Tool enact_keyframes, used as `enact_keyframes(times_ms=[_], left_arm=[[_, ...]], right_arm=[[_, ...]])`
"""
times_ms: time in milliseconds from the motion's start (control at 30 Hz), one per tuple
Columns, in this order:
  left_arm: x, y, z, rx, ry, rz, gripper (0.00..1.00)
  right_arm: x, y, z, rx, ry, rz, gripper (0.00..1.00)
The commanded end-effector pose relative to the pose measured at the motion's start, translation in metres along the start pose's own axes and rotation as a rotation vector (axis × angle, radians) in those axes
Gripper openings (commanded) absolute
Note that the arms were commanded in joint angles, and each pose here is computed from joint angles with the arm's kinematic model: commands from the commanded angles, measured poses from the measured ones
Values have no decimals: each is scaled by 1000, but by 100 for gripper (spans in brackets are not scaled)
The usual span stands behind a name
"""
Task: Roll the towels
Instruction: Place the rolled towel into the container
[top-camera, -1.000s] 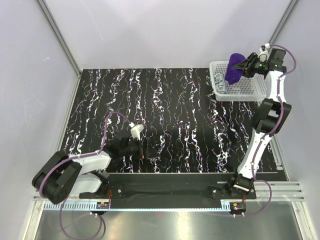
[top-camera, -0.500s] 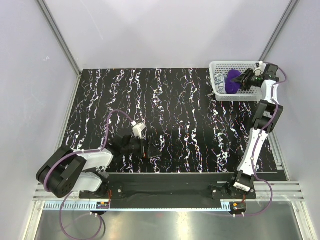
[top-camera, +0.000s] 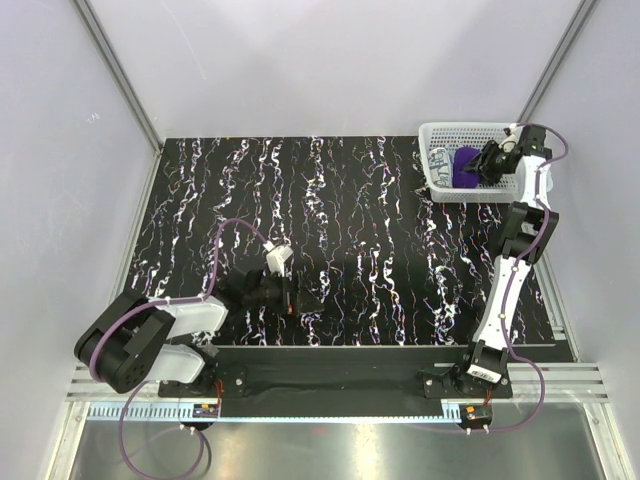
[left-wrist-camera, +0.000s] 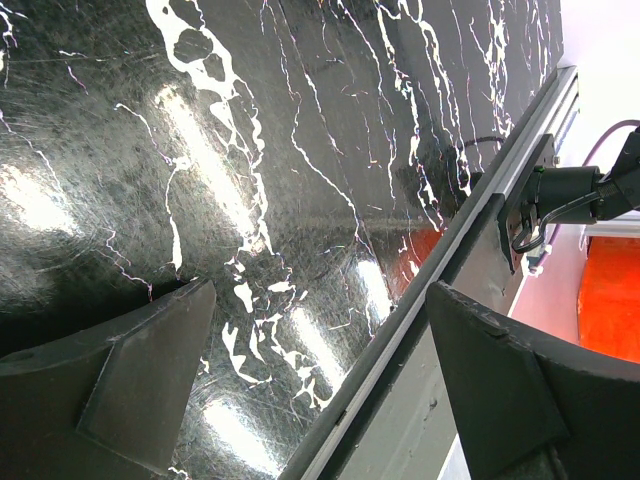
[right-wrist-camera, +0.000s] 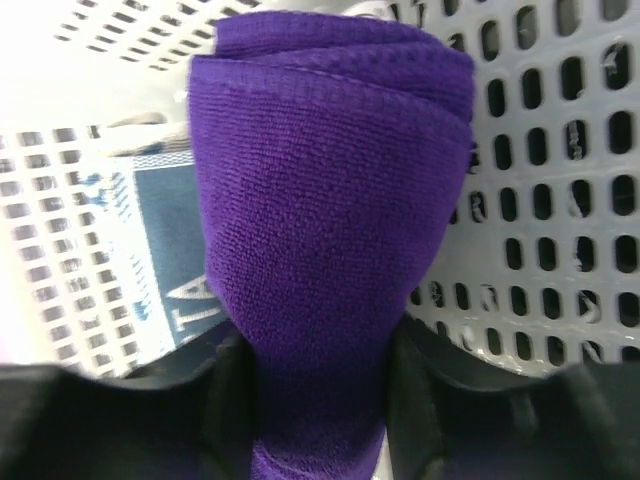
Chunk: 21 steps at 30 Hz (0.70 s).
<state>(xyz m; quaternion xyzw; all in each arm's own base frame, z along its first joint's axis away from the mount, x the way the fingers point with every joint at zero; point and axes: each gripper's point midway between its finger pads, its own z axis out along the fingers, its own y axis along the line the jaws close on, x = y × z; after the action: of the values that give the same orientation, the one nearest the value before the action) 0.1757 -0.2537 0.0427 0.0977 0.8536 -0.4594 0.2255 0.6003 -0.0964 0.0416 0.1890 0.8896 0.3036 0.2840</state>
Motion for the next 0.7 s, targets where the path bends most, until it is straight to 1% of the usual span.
enact_keyframes(times_ms=[0,67,133,167,233,367,533,667], left_arm=[[24,26,-2,-98,76,-34,97],[24,26,-2,-96,76,-34,97],[23,26,-1,-96,76,-32,97],[23,25,-2,-95,75,-33,97],[24,26,-2,-99,78,-33,97],[24,26,-2,-97,78,-34,97],[23,26,-2,-97,76,-30,97],[24,27,-2,-100,75,-34,97]], right_arm=[[-1,-14,-6,149,-3,-81,52],[-2,-17,-6,191,-8,-106,60],[-3,-18,-9,220,-12,-127,66],[-5,-17,-10,226,-16,-131,72],[-8,-16,-14,237,-27,-137,77],[-14,-11,-22,249,-45,-138,81],[-34,3,-47,296,-120,-155,89],[-44,17,-63,296,-157,-168,91]])
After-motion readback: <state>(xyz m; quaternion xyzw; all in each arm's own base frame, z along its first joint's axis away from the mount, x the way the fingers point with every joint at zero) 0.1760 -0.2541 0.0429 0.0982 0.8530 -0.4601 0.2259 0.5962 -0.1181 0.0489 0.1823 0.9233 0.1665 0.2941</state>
